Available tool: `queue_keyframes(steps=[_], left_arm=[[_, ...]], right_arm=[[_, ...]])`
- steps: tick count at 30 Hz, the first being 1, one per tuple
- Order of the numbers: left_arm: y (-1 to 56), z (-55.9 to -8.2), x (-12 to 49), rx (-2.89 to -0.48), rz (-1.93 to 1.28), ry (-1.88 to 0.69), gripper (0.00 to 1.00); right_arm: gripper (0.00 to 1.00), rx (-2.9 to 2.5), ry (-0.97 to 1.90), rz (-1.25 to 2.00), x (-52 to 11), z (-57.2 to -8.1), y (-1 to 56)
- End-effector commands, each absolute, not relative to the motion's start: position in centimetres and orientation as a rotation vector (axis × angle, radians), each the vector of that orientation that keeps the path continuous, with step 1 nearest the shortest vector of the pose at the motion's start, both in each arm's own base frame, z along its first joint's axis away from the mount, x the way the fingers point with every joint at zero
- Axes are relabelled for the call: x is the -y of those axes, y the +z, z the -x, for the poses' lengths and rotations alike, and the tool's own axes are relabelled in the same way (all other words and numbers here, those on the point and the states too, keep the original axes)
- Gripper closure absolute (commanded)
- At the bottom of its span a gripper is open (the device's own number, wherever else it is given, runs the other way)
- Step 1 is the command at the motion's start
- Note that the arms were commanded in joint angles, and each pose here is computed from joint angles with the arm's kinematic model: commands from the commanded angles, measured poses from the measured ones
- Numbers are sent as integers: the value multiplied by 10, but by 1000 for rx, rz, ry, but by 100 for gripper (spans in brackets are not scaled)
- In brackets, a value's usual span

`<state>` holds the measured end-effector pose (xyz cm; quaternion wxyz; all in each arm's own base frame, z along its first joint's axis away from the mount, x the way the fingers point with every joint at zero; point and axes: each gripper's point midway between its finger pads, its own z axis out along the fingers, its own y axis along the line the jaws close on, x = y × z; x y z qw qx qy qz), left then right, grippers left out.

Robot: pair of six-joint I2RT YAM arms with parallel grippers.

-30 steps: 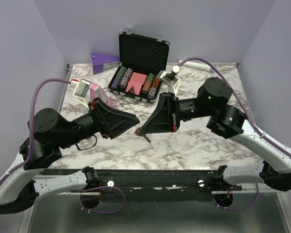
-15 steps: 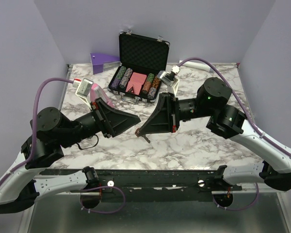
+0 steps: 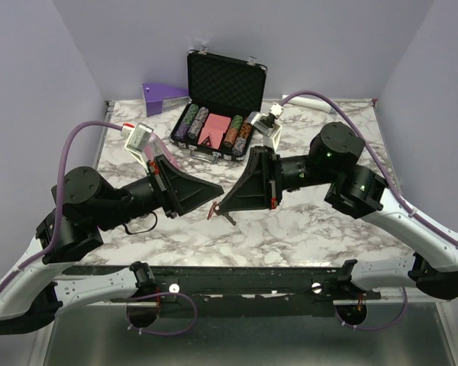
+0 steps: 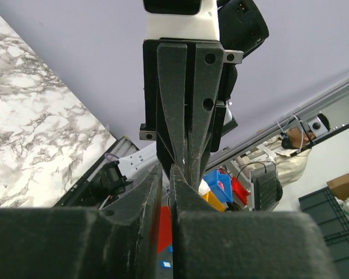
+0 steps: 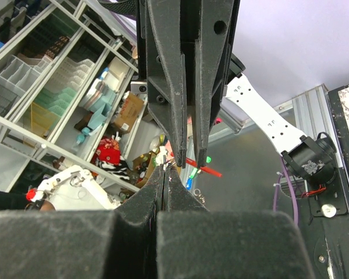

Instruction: Remove the keys from the keyring

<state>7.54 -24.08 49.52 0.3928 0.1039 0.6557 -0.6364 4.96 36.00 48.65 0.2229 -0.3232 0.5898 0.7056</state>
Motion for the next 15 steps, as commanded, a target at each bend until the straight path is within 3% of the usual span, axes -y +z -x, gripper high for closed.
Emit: queue_keyframes(steps=[1,7,12,15], left_arm=[[491,-66,244,-1690,-317,-1644,85],[492,-64,243,-1690,-317,-1653,85],[496,-62,239,-1679,-296,-1675,73],[499,-60,237,-1670,-286,-1691,70]], right_arm=[[99,-1544,1940,884,-358,-49,504],[99,-1553,1939,888,-359,-48,501],[99,-1546,1932,894,-359,-49,501],[99,-1547,1927,893,-359,-49,501]])
